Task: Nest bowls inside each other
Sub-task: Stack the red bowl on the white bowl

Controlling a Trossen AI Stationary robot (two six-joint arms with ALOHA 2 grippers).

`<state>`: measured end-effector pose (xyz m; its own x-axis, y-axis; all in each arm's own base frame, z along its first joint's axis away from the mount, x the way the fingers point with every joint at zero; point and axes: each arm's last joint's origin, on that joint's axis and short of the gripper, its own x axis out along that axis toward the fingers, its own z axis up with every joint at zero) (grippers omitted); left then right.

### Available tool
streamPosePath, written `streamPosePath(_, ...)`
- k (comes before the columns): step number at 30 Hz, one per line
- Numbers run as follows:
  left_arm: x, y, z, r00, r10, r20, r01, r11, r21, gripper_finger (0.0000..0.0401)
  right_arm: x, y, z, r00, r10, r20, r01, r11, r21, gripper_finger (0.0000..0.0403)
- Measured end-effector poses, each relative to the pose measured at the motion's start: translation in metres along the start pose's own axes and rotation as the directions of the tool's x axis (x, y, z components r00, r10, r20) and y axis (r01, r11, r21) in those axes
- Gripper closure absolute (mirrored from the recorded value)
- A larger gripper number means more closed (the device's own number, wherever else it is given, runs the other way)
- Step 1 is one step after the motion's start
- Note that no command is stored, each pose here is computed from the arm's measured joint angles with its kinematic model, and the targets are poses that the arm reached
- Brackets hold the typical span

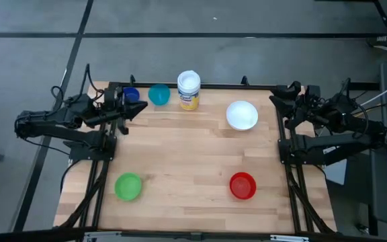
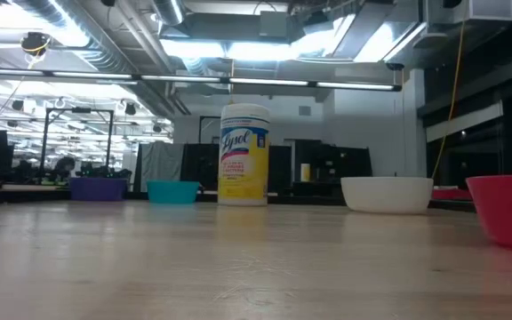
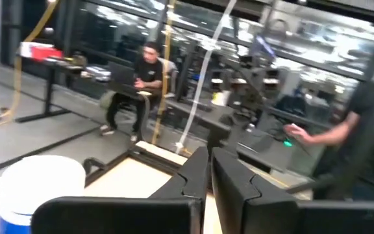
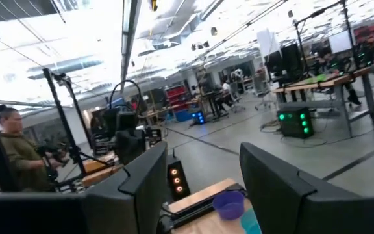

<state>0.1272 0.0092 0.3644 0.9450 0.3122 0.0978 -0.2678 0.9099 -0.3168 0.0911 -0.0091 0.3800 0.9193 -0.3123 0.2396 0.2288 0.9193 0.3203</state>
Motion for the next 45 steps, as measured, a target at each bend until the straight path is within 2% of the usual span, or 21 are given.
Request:
streamPosePath(3,0.009,0.0,-0.006,0.997,0.068,-0.024,-0.067,0.998,0.008,0.0369,0.0,-0.001,-0.005,0.999,-0.008,-0.045,0.008,1.0,0.009,0.0208)
streamPosePath(5,0.018,0.001,-0.016,0.99,0.114,-0.087,-0.114,0.993,0.013,0.0359,0.0,-0.004,-0.014,0.989,-0.07,-0.133,0.07,0.998,-0.003,0.0215)
streamPosePath(8,0.035,0.0,-0.032,0.972,0.156,-0.173,-0.157,0.988,0.013,0.0345,-0.003,-0.012,-0.036,0.93,-0.157,-0.334,0.159,0.987,-0.022,0.0233)
streamPosePath(10,0.046,-0.002,-0.041,0.966,0.158,-0.204,-0.162,0.987,-0.001,0.0338,-0.005,-0.014,-0.049,0.867,-0.161,-0.471,0.18,0.984,-0.005,0.0247)
streamPosePath(12,0.057,-0.007,-0.047,0.969,0.143,-0.201,-0.148,0.989,-0.011,0.0332,-0.007,-0.016,-0.063,0.777,-0.143,-0.613,0.189,0.982,0.01,0.026)
streamPosePath(13,0.062,-0.009,-0.051,0.969,0.137,-0.206,-0.143,0.99,-0.011,0.033,-0.008,-0.017,-0.07,0.716,-0.135,-0.685,0.198,0.98,0.014,0.0266)
streamPosePath(14,0.067,-0.011,-0.054,0.97,0.131,-0.206,-0.138,0.99,-0.019,0.0328,-0.01,-0.018,-0.078,0.644,-0.123,-0.755,0.208,0.978,0.019,0.027)
streamPosePath(17,0.078,-0.016,-0.064,0.966,0.129,-0.225,-0.143,0.989,-0.046,0.0325,-0.02,-0.021,-0.102,0.359,-0.09,-0.929,0.23,0.973,-0.005,0.0276)
streamPosePath(18,0.081,-0.017,-0.067,0.966,0.127,-0.227,-0.144,0.988,-0.059,0.0324,-0.024,-0.022,-0.109,0.291,-0.083,-0.953,0.227,0.974,-0.015,0.0276)
streamPosePath(20,0.084,-0.019,-0.073,0.962,0.134,-0.238,-0.156,0.985,-0.075,0.0324,-0.029,-0.022,-0.124,0.2,-0.022,-0.98,0.199,0.98,0.018,0.0271)
streamPosePath(22,0.087,-0.022,-0.078,0.959,0.136,-0.249,-0.161,0.983,-0.085,0.0324,-0.032,-0.02,-0.139,0.151,0.054,-0.987,0.184,0.98,0.082,0.0263)
streamPosePath(25,0.088,-0.026,-0.081,0.957,0.141,-0.251,-0.169,0.981,-0.094,0.0324,-0.032,-0.018,-0.16,0.151,0.143,-0.978,0.196,0.966,0.172,0.0247)
streamPosePath(28,0.088,-0.027,-0.082,0.956,0.142,-0.258,-0.171,0.981,-0.094,0.0324,-0.026,-0.011,-0.176,0.22,0.222,-0.95,0.224,0.936,0.271,0.0232)
streamPosePath(31,0.087,-0.026,-0.082,0.955,0.143,-0.258,-0.17,0.982,-0.085,0.0324,-0.023,-0.006,-0.191,0.239,0.26,-0.936,0.277,0.905,0.322,0.0224)
streamPosePath(39,0.086,-0.025,-0.081,0.955,0.138,-0.264,-0.161,0.985,-0.068,0.0324,-0.009,0.012,-0.221,0.207,0.269,-0.941,0.354,0.876,0.329,0.0227)
streamPosePath(45,0.085,-0.025,-0.085,0.943,0.112,-0.312,-0.136,0.989,-0.059,0.0324,-0.005,0.024,-0.242,0.159,0.274,-0.948,0.395,0.863,0.316,0.0226)
